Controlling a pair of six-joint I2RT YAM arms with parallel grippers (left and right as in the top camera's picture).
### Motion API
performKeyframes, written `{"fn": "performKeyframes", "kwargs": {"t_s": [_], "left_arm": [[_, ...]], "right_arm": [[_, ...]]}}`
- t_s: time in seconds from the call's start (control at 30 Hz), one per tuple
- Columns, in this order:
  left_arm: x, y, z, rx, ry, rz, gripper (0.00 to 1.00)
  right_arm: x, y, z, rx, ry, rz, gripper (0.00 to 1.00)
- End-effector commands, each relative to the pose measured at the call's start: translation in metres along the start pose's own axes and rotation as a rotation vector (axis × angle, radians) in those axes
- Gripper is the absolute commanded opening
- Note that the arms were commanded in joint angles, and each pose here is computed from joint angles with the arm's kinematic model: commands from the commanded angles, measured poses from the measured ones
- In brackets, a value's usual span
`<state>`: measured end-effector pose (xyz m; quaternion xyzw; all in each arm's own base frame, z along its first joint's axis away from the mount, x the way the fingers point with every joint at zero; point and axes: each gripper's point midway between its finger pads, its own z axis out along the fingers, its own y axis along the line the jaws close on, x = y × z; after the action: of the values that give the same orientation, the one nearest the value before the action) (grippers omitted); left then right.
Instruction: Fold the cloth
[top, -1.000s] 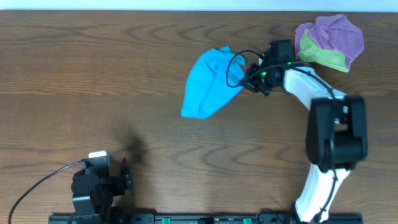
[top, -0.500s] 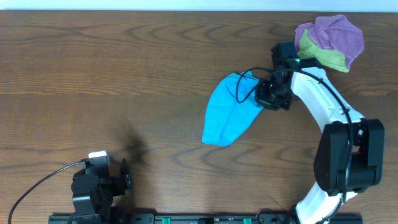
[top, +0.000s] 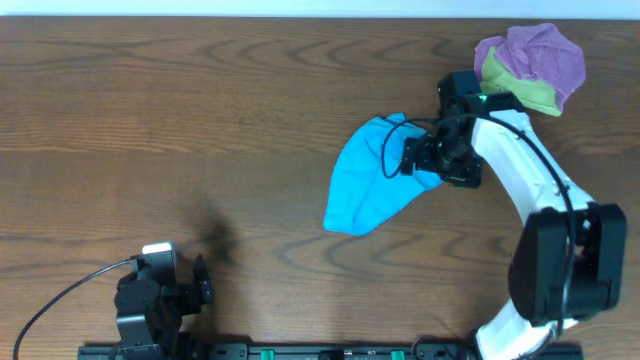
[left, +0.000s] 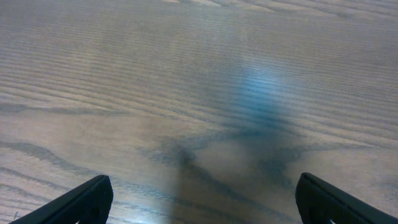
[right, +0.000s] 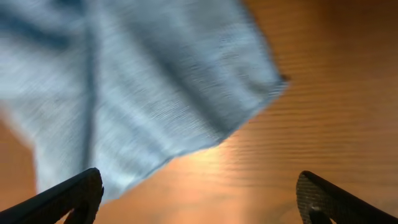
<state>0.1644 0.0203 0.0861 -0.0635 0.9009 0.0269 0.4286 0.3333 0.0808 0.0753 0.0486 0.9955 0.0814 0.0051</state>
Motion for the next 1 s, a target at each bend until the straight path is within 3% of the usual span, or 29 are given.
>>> {"fn": "performKeyframes", "kwargs": {"t_s": [0.0, 0.23, 0.43, 0.73, 0.97], "left_arm": [[0.021, 0.002, 0.008, -0.014, 0.066, 0.002, 0.95], [0.021, 0.002, 0.008, -0.014, 0.066, 0.002, 0.95], [0.021, 0.002, 0.008, -0.014, 0.066, 0.002, 0.95], [0.020, 0.002, 0.008, -0.014, 0.063, 0.002, 0.95], [-0.005, -0.008, 0.009, 0.044, -0.037, -0.004, 0.95]], "right_arm": [[0.019, 0.042, -0.011, -0.125, 0.014, -0.300, 0.99], [0.048, 0.091, -0.004, -0.147, 0.047, -0.530, 0.93], [0.048, 0.114, -0.002, -0.164, 0.003, -0.573, 0.91], [0.040, 0.118, -0.003, -0.165, -0.039, -0.617, 0.90], [0.030, 0.103, -0.001, -0.074, -0.066, -0.613, 0.89]]}}
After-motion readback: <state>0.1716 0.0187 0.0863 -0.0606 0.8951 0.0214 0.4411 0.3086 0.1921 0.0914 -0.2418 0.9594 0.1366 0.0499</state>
